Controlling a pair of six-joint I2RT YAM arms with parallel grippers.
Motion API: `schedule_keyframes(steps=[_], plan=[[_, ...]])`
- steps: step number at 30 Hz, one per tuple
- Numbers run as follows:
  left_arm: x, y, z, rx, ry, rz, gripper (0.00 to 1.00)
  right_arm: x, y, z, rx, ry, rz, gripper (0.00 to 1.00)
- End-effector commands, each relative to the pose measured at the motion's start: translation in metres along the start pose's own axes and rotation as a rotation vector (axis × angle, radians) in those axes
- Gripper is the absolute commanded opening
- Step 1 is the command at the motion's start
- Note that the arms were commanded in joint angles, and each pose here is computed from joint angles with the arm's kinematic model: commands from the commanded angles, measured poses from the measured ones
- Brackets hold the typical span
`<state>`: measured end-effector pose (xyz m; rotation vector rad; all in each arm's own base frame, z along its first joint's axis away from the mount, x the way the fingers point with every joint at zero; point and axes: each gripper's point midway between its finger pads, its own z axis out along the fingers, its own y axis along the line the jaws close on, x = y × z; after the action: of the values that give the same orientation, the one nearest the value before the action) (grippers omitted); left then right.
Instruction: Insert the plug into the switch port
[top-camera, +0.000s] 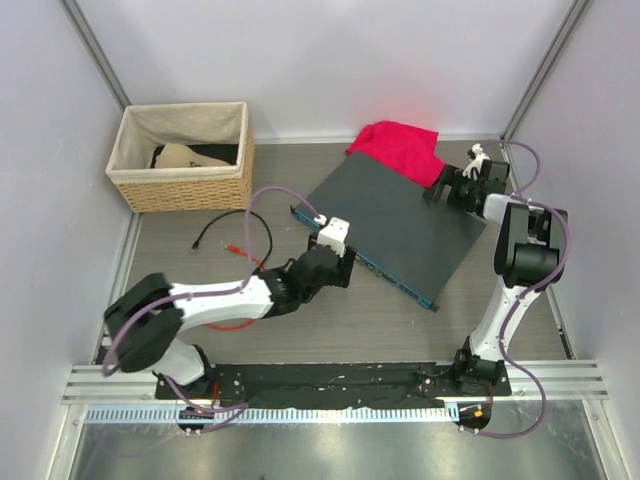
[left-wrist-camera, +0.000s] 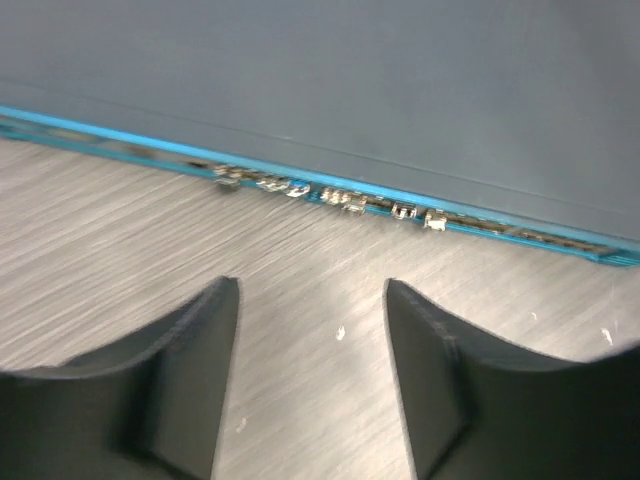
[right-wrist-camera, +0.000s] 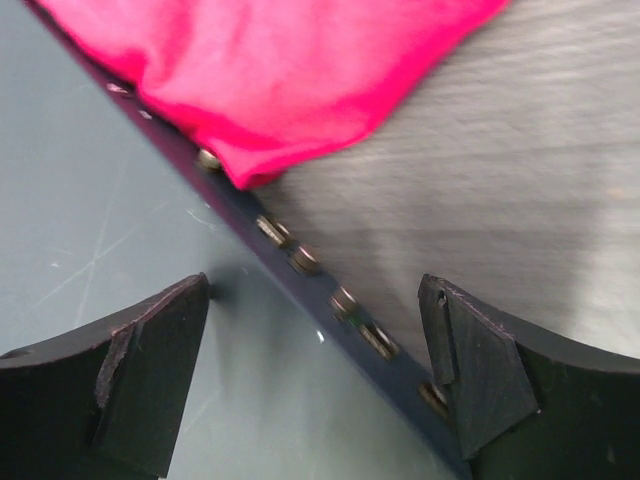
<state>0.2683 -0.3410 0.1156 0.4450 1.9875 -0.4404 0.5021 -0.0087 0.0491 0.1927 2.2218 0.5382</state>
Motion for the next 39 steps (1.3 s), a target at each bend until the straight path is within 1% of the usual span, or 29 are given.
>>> schedule_keyframes(steps=[1,2,3,5,6,8,9,10,11,13,14,17,19,20,21,23,24,26,27,28,29,30,32,33,34,35,36,38,39], plan=[[-0.019,0.03,-0.039,-0.089,0.007,-0.009,0.69,-0.012,0.003,-0.034,0.112,-0.052,-0.018,0.95],[-0.027,0.04,-0.044,-0.116,0.007,-0.023,0.75,-0.019,-0.001,-0.04,0.15,-0.082,-0.026,0.95],[-0.025,0.052,-0.055,-0.142,0.044,-0.018,0.78,-0.016,-0.003,-0.046,0.171,-0.09,-0.026,0.95],[-0.038,0.072,-0.062,-0.194,0.051,-0.069,0.85,-0.036,0.007,-0.067,0.187,-0.169,-0.049,0.95],[-0.033,0.082,-0.069,-0.223,0.088,-0.062,0.87,-0.034,0.011,-0.074,0.181,-0.18,-0.046,0.95],[-0.051,0.101,-0.081,-0.261,0.076,-0.112,0.94,-0.049,0.034,-0.094,0.144,-0.246,-0.076,0.95],[-0.048,0.111,-0.09,-0.284,0.114,-0.108,0.96,-0.048,0.043,-0.098,0.128,-0.251,-0.093,0.95],[-0.055,0.124,-0.097,-0.313,0.108,-0.128,0.98,-0.055,0.059,-0.109,0.105,-0.281,-0.127,0.95],[-0.06,0.131,-0.104,-0.328,0.11,-0.133,1.0,-0.049,0.081,-0.107,0.07,-0.267,-0.165,0.95],[-0.063,0.151,-0.117,-0.376,0.137,-0.14,1.0,-0.041,0.109,-0.108,0.038,-0.25,-0.258,0.95],[-0.067,0.158,-0.125,-0.386,0.134,-0.134,0.99,-0.025,0.145,-0.104,-0.03,-0.222,-0.315,0.95],[-0.066,0.183,-0.143,-0.424,0.166,-0.135,1.0,0.007,0.195,-0.094,-0.16,-0.163,-0.404,0.94],[-0.058,0.198,-0.149,-0.447,0.178,-0.155,1.0,0.04,0.244,-0.089,-0.278,-0.107,-0.47,0.92],[-0.058,0.202,-0.154,-0.449,0.159,-0.169,1.0,0.052,0.258,-0.086,-0.317,-0.09,-0.492,0.92],[-0.059,0.206,-0.153,-0.449,0.134,-0.188,1.0,0.078,0.286,-0.083,-0.387,-0.047,-0.529,0.91],[-0.046,0.211,-0.151,-0.432,0.135,-0.239,1.0,0.102,0.309,-0.077,-0.449,-0.016,-0.584,0.89],[-0.049,0.211,-0.151,-0.421,0.109,-0.266,1.0,0.129,0.333,-0.073,-0.503,0.029,-0.642,0.88],[-0.047,0.22,-0.154,-0.423,0.107,-0.304,1.0,0.153,0.352,-0.068,-0.542,0.069,-0.716,0.88],[-0.05,0.225,-0.159,-0.44,0.085,-0.311,1.0,0.154,0.367,-0.065,-0.577,0.059,-0.783,0.88],[-0.052,0.233,-0.163,-0.469,0.074,-0.313,1.0,0.182,0.378,-0.058,-0.612,0.114,-0.834,0.88],[-0.053,0.241,-0.167,-0.51,0.059,-0.307,1.0,0.194,0.381,-0.053,-0.63,0.147,-0.876,0.88],[-0.054,0.243,-0.171,-0.531,0.052,-0.3,1.0,0.189,0.395,-0.05,-0.656,0.118,-0.946,0.87],[-0.057,0.251,-0.18,-0.577,0.026,-0.28,1.0,0.219,0.396,-0.039,-0.688,0.198,-1.051,0.87],[-0.055,0.258,-0.186,-0.624,0.021,-0.271,1.0,0.214,0.411,-0.038,-0.722,0.181,-1.089,0.87],[-0.058,0.261,-0.192,-0.643,-0.001,-0.269,1.0,0.217,0.412,-0.034,-0.745,0.18,-1.166,0.87],[-0.059,0.262,-0.195,-0.656,-0.008,-0.264,1.0,0.232,0.407,-0.028,-0.759,0.239,-1.199,0.87],[-0.059,0.265,-0.197,-0.672,-0.018,-0.264,1.0,0.227,0.417,-0.026,-0.791,0.22,-1.236,0.87],[-0.063,0.267,-0.201,-0.681,-0.043,-0.269,1.0,0.237,0.413,-0.016,-0.811,0.245,-1.331,0.87],[-0.062,0.269,-0.202,-0.685,-0.043,-0.275,1.0,0.232,0.422,-0.015,-0.825,0.226,-1.358,0.86]])
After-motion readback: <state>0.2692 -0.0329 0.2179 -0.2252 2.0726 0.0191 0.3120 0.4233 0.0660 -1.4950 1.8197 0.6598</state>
